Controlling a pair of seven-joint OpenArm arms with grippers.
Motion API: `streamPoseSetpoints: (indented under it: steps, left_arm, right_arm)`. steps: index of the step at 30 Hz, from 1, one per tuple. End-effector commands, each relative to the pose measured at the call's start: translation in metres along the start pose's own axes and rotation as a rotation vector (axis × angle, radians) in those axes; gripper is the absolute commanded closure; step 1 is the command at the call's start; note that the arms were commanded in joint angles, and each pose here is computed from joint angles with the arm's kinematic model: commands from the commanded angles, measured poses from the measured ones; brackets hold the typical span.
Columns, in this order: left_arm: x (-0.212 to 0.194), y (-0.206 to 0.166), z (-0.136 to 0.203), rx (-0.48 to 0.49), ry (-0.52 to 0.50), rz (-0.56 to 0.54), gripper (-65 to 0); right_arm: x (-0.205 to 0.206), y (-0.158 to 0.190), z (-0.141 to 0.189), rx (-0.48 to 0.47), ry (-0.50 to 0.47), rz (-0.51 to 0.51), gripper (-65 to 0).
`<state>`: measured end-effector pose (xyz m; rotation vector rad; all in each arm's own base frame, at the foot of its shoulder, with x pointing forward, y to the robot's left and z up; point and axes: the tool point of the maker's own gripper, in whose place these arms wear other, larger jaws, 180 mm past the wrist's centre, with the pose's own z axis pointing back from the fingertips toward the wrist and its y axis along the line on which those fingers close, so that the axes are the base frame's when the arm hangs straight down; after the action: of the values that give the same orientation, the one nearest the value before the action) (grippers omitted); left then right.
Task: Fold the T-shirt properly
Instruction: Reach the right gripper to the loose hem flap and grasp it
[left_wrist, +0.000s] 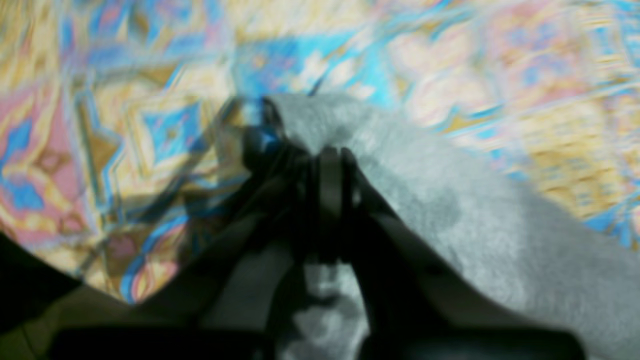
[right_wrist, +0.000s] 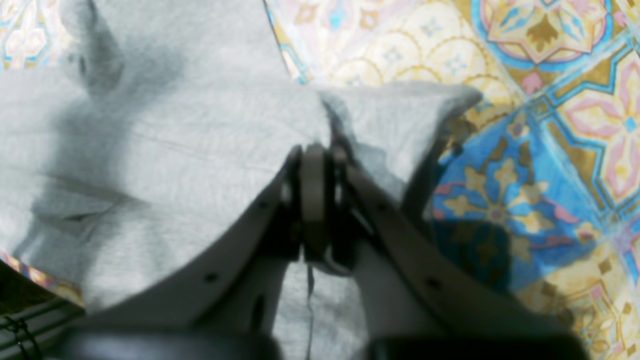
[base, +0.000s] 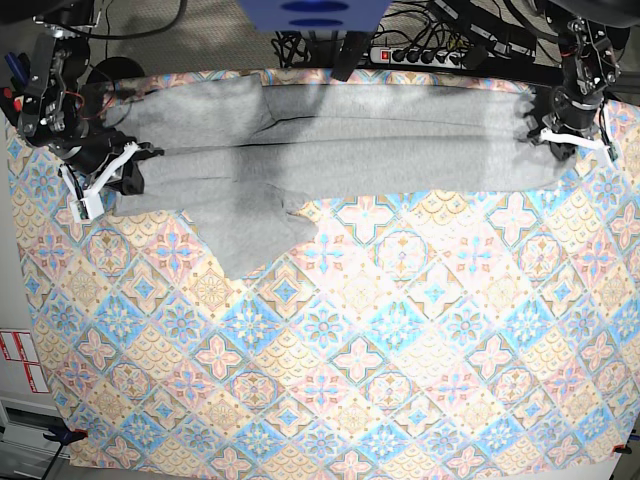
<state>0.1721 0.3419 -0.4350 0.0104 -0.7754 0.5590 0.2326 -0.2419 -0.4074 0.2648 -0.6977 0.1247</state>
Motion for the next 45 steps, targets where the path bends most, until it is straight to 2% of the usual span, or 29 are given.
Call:
streamPoseSetpoints:
  steps: [1, 5, 8, 11, 13, 17, 20, 26, 28, 32, 38, 45]
  left_arm:
    - [0.008, -0.001, -0.003, -0.009, -0.02, -0.008, 0.0]
    - [-0.013, 0.01, -0.01, 0.018, 0.037, 0.012, 0.0]
    - [-0.017, 0.0, -0.015, -0.003, 0.048, 0.006, 0.0]
    - [-0.026, -0.01, -0.016, -0.026, 0.072, -0.01, -7.9]
    - [-0.027, -0.009, -0.016, -0.025, 0.074, -0.01, -13.2]
    - [-0.028, -0.01, -0.016, -0.029, 0.076, -0.003, -24.5]
    - [-0.026, -0.011, -0.016, -0.031, 0.07, 0.004, -28.7]
    - [-0.022, -0.015, -0.016, -0.056, 0.058, 0.062, -29.7]
    - [-0.02, -0.018, -0.016, -0.071, 0.053, 0.1, -29.8]
    - [-0.018, -0.021, -0.016, -0.084, 0.05, 0.127, -29.9]
    - [-0.007, -0.03, -0.014, -0.109, 0.023, 0.126, -29.9]
    - [0.007, -0.048, -0.008, -0.156, -0.016, 0.132, -29.9]
  right_arm:
    - [0.015, -0.003, 0.004, -0.002, -0.044, 0.018, -0.2]
    - [0.017, -0.003, 0.004, -0.001, -0.047, 0.02, -1.1]
    - [0.017, -0.003, 0.004, -0.001, -0.047, 0.02, -7.6]
    - [0.017, -0.005, 0.005, -0.008, -0.049, 0.016, -17.1]
    - [0.018, -0.006, 0.005, -0.011, -0.052, 0.015, -20.8]
    - [0.035, -0.015, 0.009, -0.038, -0.1, 0.013, -21.2]
    - [0.055, -0.011, 0.004, -0.024, -0.138, 0.031, -21.2]
    - [0.097, 0.044, -0.032, 0.125, -0.157, 0.149, -21.3]
    - [0.096, 0.058, -0.051, 0.16, -0.112, 0.186, -21.3]
    - [0.08, 0.071, -0.092, 0.174, 0.014, 0.252, -21.4]
    - [0.048, 0.077, -0.124, 0.144, 0.136, 0.255, -21.4]
    - [0.062, 0.071, -0.134, 0.106, 0.143, 0.292, -21.4]
